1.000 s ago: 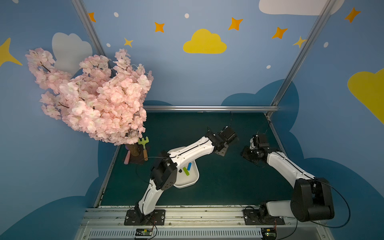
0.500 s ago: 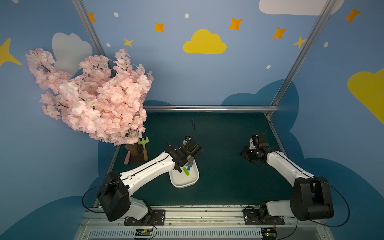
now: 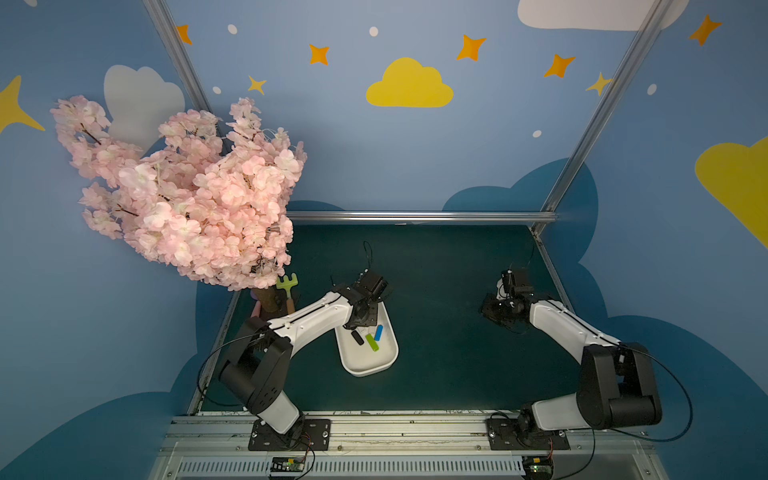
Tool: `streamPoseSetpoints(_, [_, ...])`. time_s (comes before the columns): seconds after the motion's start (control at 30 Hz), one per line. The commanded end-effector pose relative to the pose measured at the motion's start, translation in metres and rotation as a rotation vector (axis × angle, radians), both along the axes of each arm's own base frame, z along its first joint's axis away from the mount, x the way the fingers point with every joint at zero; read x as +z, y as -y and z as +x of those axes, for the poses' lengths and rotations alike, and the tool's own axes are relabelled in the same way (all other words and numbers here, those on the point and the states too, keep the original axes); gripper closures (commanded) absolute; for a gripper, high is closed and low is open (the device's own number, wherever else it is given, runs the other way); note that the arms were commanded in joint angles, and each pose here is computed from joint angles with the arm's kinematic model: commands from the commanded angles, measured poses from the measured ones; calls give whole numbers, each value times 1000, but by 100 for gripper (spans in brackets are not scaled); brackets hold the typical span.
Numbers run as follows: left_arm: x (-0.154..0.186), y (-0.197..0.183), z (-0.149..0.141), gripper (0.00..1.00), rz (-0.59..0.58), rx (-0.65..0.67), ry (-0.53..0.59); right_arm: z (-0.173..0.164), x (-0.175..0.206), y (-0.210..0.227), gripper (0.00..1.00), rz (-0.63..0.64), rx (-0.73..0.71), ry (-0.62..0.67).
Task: Put the usb flash drive into the storage box
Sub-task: Place the USB flash in the storage box.
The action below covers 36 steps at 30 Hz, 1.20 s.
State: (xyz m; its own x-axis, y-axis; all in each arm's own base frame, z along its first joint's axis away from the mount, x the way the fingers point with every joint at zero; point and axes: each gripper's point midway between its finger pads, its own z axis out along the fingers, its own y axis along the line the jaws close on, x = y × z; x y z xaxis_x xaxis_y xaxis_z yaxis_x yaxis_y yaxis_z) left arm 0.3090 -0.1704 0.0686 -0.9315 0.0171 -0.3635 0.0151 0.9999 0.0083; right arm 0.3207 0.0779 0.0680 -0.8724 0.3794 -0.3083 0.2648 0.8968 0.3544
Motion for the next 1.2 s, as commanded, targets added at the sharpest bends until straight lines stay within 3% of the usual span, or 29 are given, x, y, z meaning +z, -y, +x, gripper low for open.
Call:
streamPoseSetpoints(0.0, [-6,9,7,86,-55,27,-24,9,7,-1,64,5,3,20])
streamPoseSetpoints(0.6, [-35,0,30,84,-19,78,-58,8,8,-4,64,18,13,17])
streamPoseSetpoints(0.73, [-33,-4,28,73,-7,88,-48,9,9,-4,64,20,14,18])
streamPoseSetpoints(0.87, [-25,-4,29,53,-21,84,-20,8,9,-5,64,21,16,16])
streamPoseSetpoints(0.93, [-15,-4,30,49,-27,78,2,8,10,-4,64,18,16,20])
streamPoseSetpoints(1.17, [58,-36,12,38,-74,92,300,6,28,5,64,-30,4,90])
